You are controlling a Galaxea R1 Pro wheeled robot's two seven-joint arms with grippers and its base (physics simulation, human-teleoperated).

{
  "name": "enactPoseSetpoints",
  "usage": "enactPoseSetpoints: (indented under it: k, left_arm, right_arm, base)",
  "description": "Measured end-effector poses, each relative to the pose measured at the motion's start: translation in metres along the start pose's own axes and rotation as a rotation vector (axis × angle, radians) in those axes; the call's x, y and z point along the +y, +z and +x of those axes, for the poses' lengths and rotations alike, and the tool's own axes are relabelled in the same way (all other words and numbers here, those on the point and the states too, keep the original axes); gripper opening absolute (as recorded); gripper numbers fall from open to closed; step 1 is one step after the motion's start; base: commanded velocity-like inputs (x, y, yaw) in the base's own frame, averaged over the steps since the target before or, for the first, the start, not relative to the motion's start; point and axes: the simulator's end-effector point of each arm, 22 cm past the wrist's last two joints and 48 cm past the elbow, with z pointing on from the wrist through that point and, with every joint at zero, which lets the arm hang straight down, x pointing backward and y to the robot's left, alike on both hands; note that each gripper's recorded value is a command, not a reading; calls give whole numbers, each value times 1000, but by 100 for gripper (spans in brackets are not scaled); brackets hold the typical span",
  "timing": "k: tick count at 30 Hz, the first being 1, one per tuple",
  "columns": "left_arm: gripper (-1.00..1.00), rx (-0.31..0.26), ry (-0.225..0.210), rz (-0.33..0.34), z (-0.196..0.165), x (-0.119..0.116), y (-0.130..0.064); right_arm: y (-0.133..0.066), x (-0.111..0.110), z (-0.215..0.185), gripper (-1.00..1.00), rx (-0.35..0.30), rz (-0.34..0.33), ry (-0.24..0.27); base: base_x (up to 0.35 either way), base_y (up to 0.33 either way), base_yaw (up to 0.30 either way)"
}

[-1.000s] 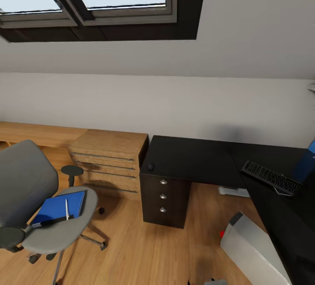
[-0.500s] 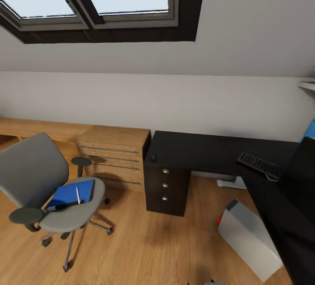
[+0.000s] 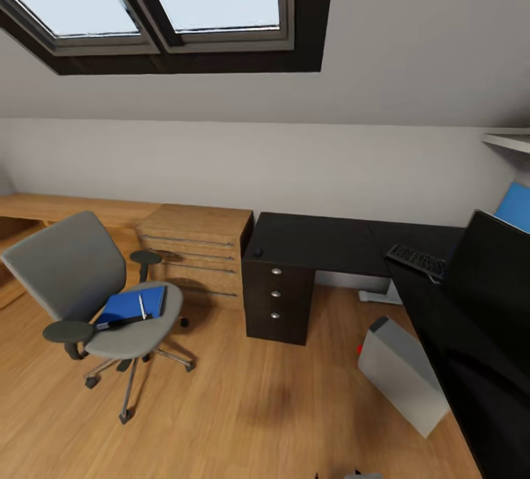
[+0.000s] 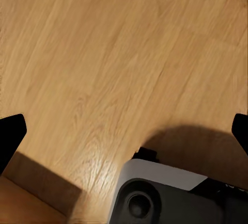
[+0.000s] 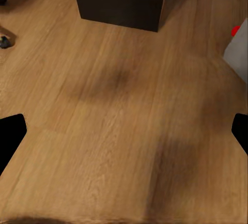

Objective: In the bedroom, organize the workspace by keeping the computer under the desk, ensuring the monitor is on the desk, placing the keyboard on the desk next to the monitor, placing the mouse on the desk next to the keyboard, moving the folder from the swivel chair onto the desk next to the mouse, stacking the notebook on top of the folder with the pen on top of the notebook, and positioning the swivel chair next to the desk.

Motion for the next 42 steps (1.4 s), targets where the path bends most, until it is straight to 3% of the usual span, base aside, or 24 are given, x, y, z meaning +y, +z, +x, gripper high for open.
enactPoseSetpoints:
  k: [29,42]
  left_arm:
    - [100,0,0,0,0,0,0]
    - [100,0,0,0,0,0,0]
  right_arm:
    - [-2,2,5,100,11,-4,-3]
    - [-2,2,5,100,11,-6,-5]
  base:
    - [-339,0,-3]
    - [-337,-35,-242]
